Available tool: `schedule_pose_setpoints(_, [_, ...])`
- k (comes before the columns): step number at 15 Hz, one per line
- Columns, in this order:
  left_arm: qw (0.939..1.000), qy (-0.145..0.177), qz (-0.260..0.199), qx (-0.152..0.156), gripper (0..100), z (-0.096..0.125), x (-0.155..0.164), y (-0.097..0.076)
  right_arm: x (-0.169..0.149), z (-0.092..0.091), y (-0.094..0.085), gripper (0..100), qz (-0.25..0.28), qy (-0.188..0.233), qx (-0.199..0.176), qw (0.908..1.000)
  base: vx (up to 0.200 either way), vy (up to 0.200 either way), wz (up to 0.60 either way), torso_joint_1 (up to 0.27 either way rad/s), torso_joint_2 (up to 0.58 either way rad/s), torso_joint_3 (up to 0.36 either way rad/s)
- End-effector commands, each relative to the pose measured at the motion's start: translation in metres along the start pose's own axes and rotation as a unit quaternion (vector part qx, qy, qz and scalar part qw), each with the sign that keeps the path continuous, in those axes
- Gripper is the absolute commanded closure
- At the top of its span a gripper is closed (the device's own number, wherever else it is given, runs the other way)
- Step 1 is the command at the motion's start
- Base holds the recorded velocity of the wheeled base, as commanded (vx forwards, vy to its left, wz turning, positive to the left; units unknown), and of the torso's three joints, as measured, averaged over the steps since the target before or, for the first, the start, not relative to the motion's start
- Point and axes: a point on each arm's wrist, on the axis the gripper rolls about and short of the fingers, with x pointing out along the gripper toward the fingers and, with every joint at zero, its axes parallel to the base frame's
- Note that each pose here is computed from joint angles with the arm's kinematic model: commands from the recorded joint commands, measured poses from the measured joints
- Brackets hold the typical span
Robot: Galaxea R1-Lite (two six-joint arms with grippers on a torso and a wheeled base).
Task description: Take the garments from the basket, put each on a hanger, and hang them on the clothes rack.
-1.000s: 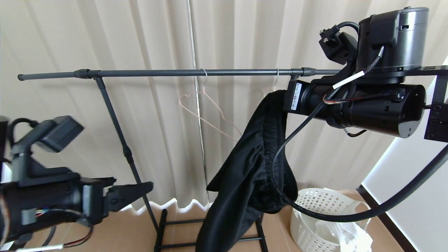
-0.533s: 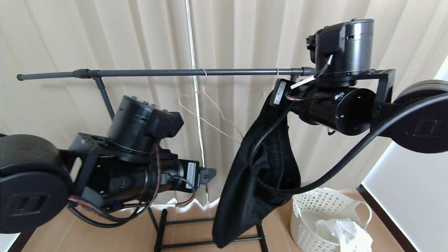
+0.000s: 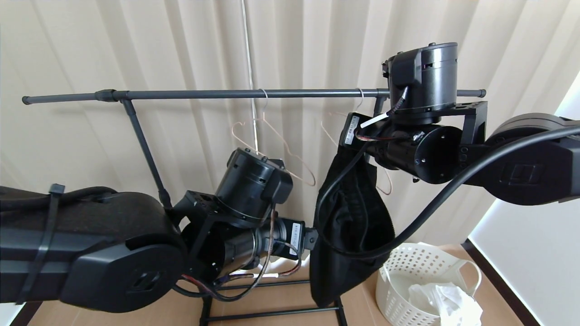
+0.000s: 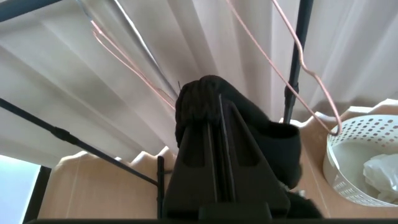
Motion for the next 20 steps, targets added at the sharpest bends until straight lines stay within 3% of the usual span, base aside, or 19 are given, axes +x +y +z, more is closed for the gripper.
schedule_pose_setpoints(1, [0.9999, 0.009, -0.004, 0.008, 0, -0.004, 0.010, -0.008, -0.001, 0.000, 0.000, 100, 0.001, 0.000, 0.001, 1.0000, 0.000, 0.000, 0.00, 0.000, 0.00, 0.000])
schedule_pose_setpoints(10, [0.9996, 0.013, -0.024, 0.001, 0, -0.002, 0.055, -0.045, -0.015, -0.006, 0.012, 100, 0.020, 0.004, 0.002, 0.9998, 0.000, 0.000, 0.00, 0.000, 0.00, 0.000])
schedule_pose_setpoints(20, [0.9997, 0.001, -0.025, -0.005, 0, 0.000, 0.062, -0.048, -0.014, -0.009, 0.012, 100, 0.019, 0.006, -0.001, 0.9998, 0.000, 0.000, 0.00, 0.000, 0.00, 0.000])
